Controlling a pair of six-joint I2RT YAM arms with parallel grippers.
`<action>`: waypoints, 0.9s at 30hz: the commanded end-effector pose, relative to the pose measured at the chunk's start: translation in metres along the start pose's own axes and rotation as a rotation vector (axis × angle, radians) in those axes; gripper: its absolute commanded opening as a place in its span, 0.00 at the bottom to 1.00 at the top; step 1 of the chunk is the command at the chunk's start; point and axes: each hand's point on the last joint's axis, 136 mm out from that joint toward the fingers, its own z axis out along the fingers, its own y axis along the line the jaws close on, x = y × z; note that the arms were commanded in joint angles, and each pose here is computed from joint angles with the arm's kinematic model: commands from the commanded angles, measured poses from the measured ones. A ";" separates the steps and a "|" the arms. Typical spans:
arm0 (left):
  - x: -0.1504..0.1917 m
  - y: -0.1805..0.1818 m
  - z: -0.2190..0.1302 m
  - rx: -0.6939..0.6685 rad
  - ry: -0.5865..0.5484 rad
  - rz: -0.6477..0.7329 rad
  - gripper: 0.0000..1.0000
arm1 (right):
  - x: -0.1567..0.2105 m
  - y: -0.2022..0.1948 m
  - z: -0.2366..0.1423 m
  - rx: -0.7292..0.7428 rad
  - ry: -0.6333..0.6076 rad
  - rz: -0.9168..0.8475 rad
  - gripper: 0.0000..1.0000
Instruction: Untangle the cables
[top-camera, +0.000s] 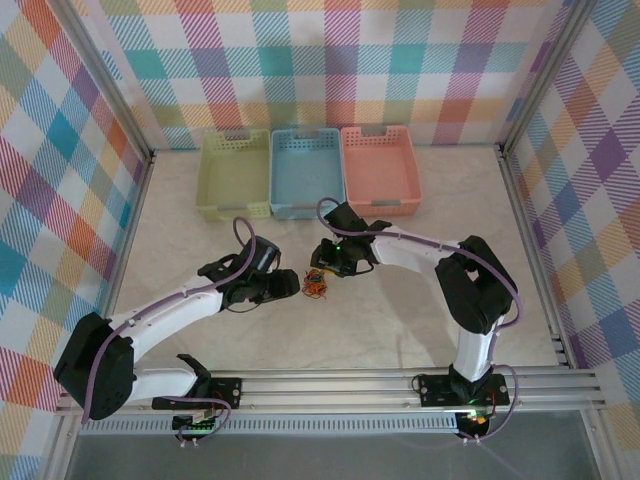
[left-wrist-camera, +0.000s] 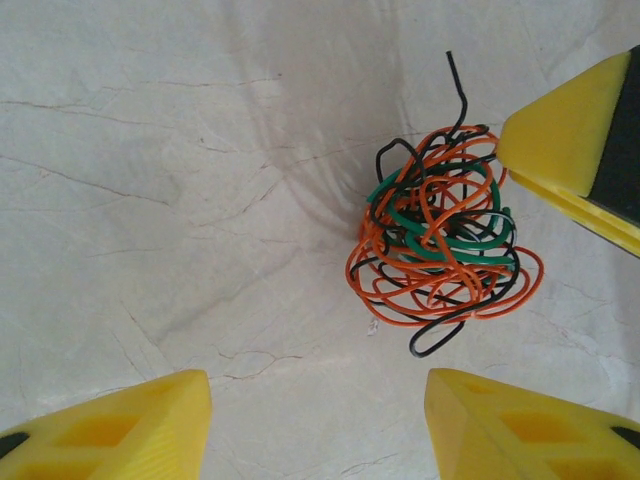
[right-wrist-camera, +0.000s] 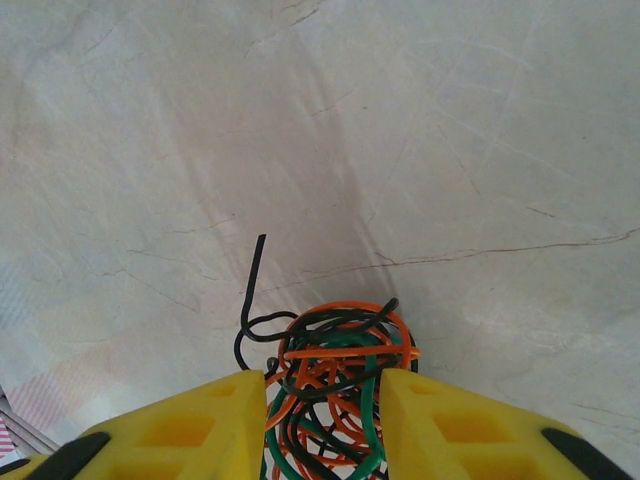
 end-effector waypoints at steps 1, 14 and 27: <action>-0.001 0.005 0.000 -0.008 -0.010 0.004 0.59 | -0.002 -0.001 0.005 0.027 -0.004 0.016 0.34; 0.001 0.005 -0.001 -0.001 -0.005 0.002 0.59 | -0.007 0.005 0.002 0.009 -0.022 -0.019 0.18; 0.008 -0.011 0.002 0.103 0.030 -0.005 0.59 | -0.008 0.026 -0.029 -0.100 -0.083 -0.250 0.00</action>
